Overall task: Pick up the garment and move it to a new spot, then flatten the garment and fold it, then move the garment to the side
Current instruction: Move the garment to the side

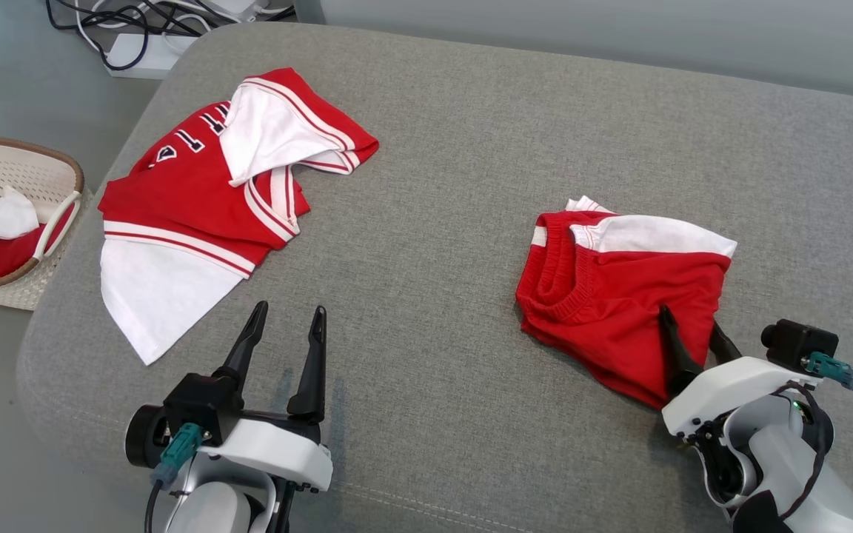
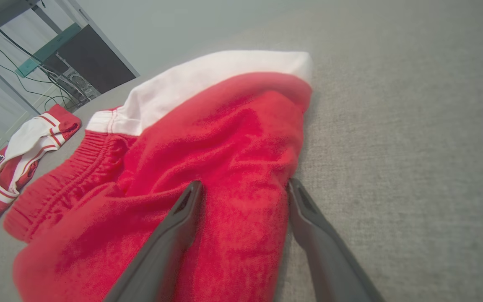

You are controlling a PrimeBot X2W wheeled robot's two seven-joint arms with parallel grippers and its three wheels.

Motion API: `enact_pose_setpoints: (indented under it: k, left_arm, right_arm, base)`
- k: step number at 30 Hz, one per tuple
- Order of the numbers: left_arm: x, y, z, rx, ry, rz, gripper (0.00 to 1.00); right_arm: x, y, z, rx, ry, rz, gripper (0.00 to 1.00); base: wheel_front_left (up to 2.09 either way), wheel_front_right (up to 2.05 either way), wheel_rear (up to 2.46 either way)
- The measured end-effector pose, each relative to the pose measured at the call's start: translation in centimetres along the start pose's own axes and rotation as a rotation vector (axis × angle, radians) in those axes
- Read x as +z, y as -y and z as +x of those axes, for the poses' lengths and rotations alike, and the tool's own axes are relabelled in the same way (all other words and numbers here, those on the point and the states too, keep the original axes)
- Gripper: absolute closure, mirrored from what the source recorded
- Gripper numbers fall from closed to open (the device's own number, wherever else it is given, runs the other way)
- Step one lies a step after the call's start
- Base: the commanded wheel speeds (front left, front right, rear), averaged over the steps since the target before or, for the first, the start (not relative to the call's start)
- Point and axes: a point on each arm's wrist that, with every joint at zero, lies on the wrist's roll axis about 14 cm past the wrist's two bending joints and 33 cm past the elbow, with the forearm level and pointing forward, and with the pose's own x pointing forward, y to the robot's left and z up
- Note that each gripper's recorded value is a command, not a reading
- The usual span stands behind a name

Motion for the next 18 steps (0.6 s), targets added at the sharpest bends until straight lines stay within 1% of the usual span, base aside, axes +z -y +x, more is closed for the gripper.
enact_pose_setpoints:
  k: [1, 2, 3, 4, 5, 9, 12, 15, 18]
  left_arm:
    - [0.0, -0.1, -0.1, 0.005, 0.0, -0.003, 0.0]
    - [0.0, -0.2, -0.1, 0.008, 0.0, -0.003, 0.0]
    - [0.0, -0.3, -0.2, 0.01, 0.0, -0.003, 0.0]
    - [0.0, -0.3, -0.2, 0.01, 0.001, -0.003, 0.0]
    - [0.0, -0.3, -0.1, 0.01, 0.0, -0.003, 0.0]
    - [0.1, 0.2, 0.1, -0.006, 0.003, -0.006, 0.0]
    - [0.3, 1.0, 0.3, -0.031, 0.01, -0.012, 0.0]
    - [0.5, 2.3, 0.6, -0.072, 0.018, -0.019, 0.0]
    - [0.7, 3.9, 1.0, -0.12, 0.025, -0.025, 0.0]
  right_arm:
    - [-0.4, -0.1, 0.1, -0.004, -0.011, 0.019, 0.0]
    - [-0.5, -0.1, 0.2, -0.008, -0.015, 0.03, 0.06]
    - [-0.5, 0.0, 0.3, -0.012, -0.014, 0.036, 0.47]
    - [-0.4, -0.1, 0.4, -0.012, -0.014, 0.044, 0.69]
    - [-0.3, -0.2, 0.5, -0.009, -0.013, 0.045, 1.0]
    - [0.3, -0.2, 0.2, -0.006, 0.004, 0.04, 1.0]
    - [2.0, 0.3, -0.3, -0.023, 0.059, 0.067, 1.0]
    - [3.6, 1.2, -1.4, -0.047, 0.112, 0.088, 1.0]
    - [3.7, 3.0, -3.3, -0.096, 0.129, 0.091, 1.0]
  base:
    - [0.0, 0.0, 0.0]
    - [0.0, 0.0, 0.0]
    - [0.0, 0.0, 0.0]
    - [0.0, 0.0, 0.0]
    - [0.0, 0.0, 0.0]
    - [0.0, 0.0, 0.0]
    - [0.0, 0.0, 0.0]
    - [0.0, 0.0, 0.0]
    - [0.0, 0.0, 0.0]
